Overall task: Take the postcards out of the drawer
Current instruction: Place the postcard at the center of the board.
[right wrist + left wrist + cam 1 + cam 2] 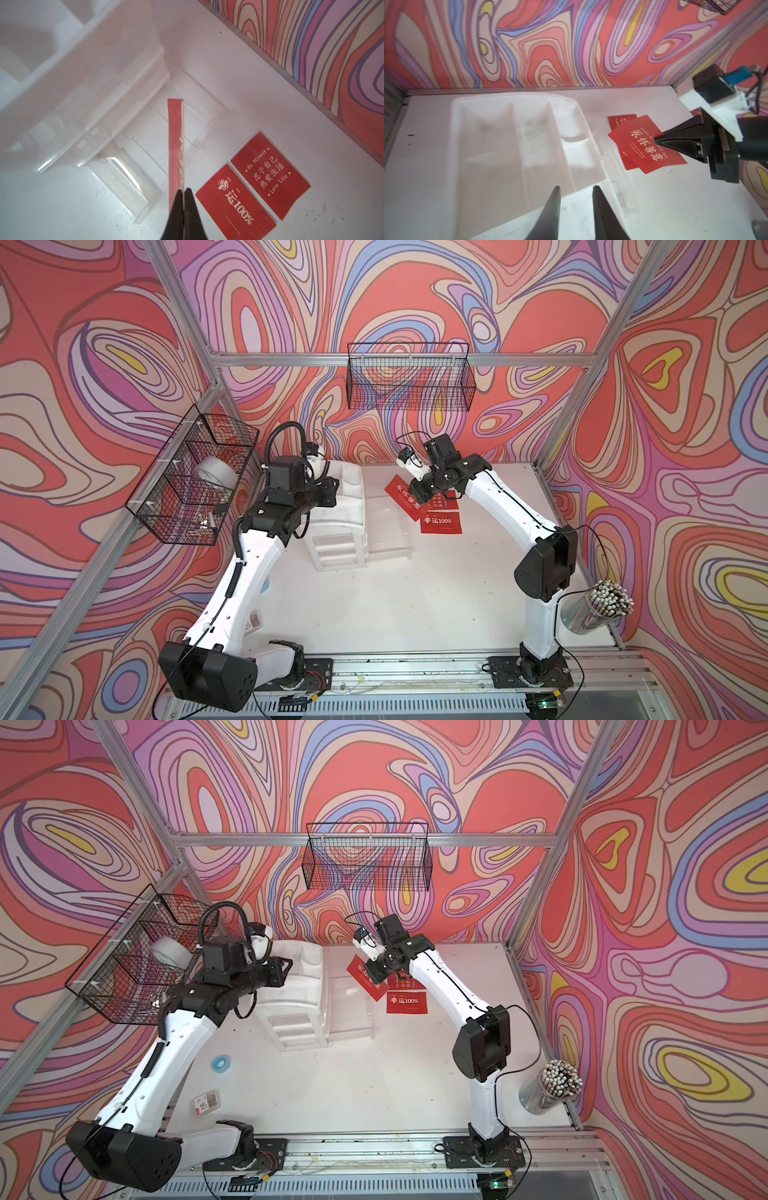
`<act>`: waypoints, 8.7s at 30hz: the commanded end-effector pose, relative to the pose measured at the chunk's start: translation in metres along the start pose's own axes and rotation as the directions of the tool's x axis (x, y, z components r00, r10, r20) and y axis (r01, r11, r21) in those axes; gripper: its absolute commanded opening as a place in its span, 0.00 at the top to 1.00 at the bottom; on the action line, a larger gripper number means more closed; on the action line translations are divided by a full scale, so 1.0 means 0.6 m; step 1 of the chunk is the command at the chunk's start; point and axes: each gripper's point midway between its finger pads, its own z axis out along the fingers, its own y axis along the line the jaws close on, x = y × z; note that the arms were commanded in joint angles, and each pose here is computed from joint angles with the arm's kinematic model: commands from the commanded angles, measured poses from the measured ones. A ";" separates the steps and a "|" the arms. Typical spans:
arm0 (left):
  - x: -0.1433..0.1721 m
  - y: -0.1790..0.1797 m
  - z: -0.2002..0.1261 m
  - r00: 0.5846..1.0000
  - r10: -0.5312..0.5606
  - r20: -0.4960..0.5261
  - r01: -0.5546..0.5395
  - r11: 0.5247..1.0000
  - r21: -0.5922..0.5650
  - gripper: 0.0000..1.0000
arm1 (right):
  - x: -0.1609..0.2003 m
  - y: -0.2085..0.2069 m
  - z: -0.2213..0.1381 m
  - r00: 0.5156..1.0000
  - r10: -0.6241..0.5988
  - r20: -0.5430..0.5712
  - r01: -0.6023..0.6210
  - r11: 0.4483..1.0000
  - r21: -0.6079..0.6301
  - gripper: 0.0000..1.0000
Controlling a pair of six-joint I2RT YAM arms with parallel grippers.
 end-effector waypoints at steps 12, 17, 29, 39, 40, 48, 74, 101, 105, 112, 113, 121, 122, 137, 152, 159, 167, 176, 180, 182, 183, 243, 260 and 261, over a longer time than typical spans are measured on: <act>0.054 -0.173 0.038 0.940 0.341 0.002 -0.314 0.865 0.391 0.69 | 0.023 0.091 -0.137 0.951 -0.309 0.005 0.301 0.924 -0.237 1.00; 0.061 -0.194 0.037 0.935 0.355 0.031 -0.327 0.821 0.469 0.69 | 0.013 0.116 -0.164 0.941 -0.329 0.074 0.336 0.896 -0.291 1.00; 0.073 -0.230 0.024 0.927 0.371 0.045 -0.327 0.746 0.580 0.69 | 0.002 0.151 -0.196 0.920 -0.347 0.181 0.390 0.853 -0.347 1.00; 0.089 -0.256 0.015 0.924 0.383 0.014 -0.288 0.669 0.685 0.78 | -0.002 0.154 -0.193 0.914 -0.352 0.201 0.403 0.843 -0.356 1.00; 0.090 -0.257 0.016 0.923 0.385 0.008 -0.284 0.666 0.690 0.79 | -0.002 0.155 -0.193 0.913 -0.353 0.203 0.405 0.842 -0.357 1.00; 0.093 -0.262 0.018 0.922 0.388 0.002 -0.278 0.658 0.700 1.00 | -0.002 0.153 -0.187 0.917 -0.346 0.201 0.397 0.845 -0.359 1.00; 0.034 -0.219 0.083 0.995 0.034 -0.090 0.003 0.923 0.386 1.00 | -0.020 -0.044 -0.193 0.734 0.396 0.551 -0.231 0.910 -0.345 0.58; -0.012 -0.262 0.067 0.999 0.016 0.028 -0.028 0.860 0.509 1.00 | -0.015 0.000 -0.162 0.604 0.598 0.527 -0.132 0.727 -0.674 0.66; -0.011 -0.252 0.079 0.999 0.020 0.028 -0.031 0.880 0.475 1.00 | -0.015 0.002 -0.164 0.598 0.606 0.524 -0.130 0.719 -0.683 0.71; -0.007 -0.243 0.095 1.000 0.017 0.021 -0.025 0.893 0.449 1.00 | -0.012 0.003 -0.164 0.593 0.621 0.513 -0.146 0.709 -0.690 0.81; -0.006 -0.242 0.097 1.000 0.016 0.018 -0.022 0.895 0.446 1.00 | -0.012 0.003 -0.165 0.594 0.621 0.512 -0.145 0.709 -0.690 0.83; -0.006 -0.236 0.101 1.000 0.019 0.017 -0.024 0.906 0.422 0.91 | -0.013 -0.003 -0.162 0.598 0.638 0.486 -0.194 0.703 -0.684 0.98; -0.006 -0.235 0.101 1.000 0.021 0.015 -0.025 0.907 0.419 0.89 | -0.013 -0.006 -0.161 0.597 0.641 0.483 -0.207 0.705 -0.678 1.00; -0.009 -0.193 0.078 0.998 0.049 0.045 -0.060 0.959 0.277 0.70 | 0.037 -0.050 -0.173 0.618 0.641 0.454 -0.369 0.747 -0.553 1.00; 0.009 -0.146 0.025 0.998 0.042 0.050 -0.049 0.989 0.139 0.66 | 0.224 -0.106 -0.071 0.537 0.821 0.194 -0.703 0.562 -0.435 1.00; 0.022 -0.117 -0.017 0.998 -0.012 0.068 0.008 0.998 0.066 0.65 | 0.313 -0.083 -0.009 0.505 0.862 0.054 -0.796 0.489 -0.356 1.00; 0.031 -0.096 -0.029 0.997 -0.009 0.078 0.008 1.000 0.007 0.63 | 0.361 -0.053 0.029 0.456 0.889 -0.030 -0.834 0.416 -0.361 1.00; 0.039 -0.092 -0.017 0.998 -0.009 0.062 0.010 1.000 -0.004 0.62 | 0.382 -0.030 0.046 0.439 0.894 -0.089 -0.843 0.375 -0.385 1.00; 0.040 -0.088 -0.013 0.999 -0.004 0.054 0.005 1.000 -0.020 0.62 | 0.390 -0.029 0.057 0.430 0.897 -0.105 -0.850 0.363 -0.383 0.99; 0.042 -0.087 -0.013 0.999 -0.003 0.051 0.005 1.000 -0.025 0.62 | 0.391 -0.030 0.060 0.428 0.897 -0.107 -0.851 0.361 -0.381 0.97; 0.043 -0.085 -0.012 0.999 -0.004 0.051 0.005 1.000 -0.029 0.62 | 0.392 -0.030 0.061 0.427 0.898 -0.107 -0.853 0.360 -0.378 0.95; 0.045 0.139 -0.111 0.991 -0.134 0.032 0.134 0.895 -0.426 0.55 | 0.451 -0.076 0.063 0.464 0.885 -0.034 -0.886 0.464 -0.011 0.55; 0.074 0.158 -0.082 0.983 -0.180 -0.028 0.152 0.896 -0.418 0.58 | 0.441 -0.099 0.039 0.479 0.878 0.029 -0.877 0.476 0.065 0.52; 0.076 0.157 -0.079 0.983 -0.182 -0.033 0.152 0.897 -0.414 0.59 | 0.437 -0.102 0.037 0.480 0.877 0.038 -0.877 0.477 0.063 0.52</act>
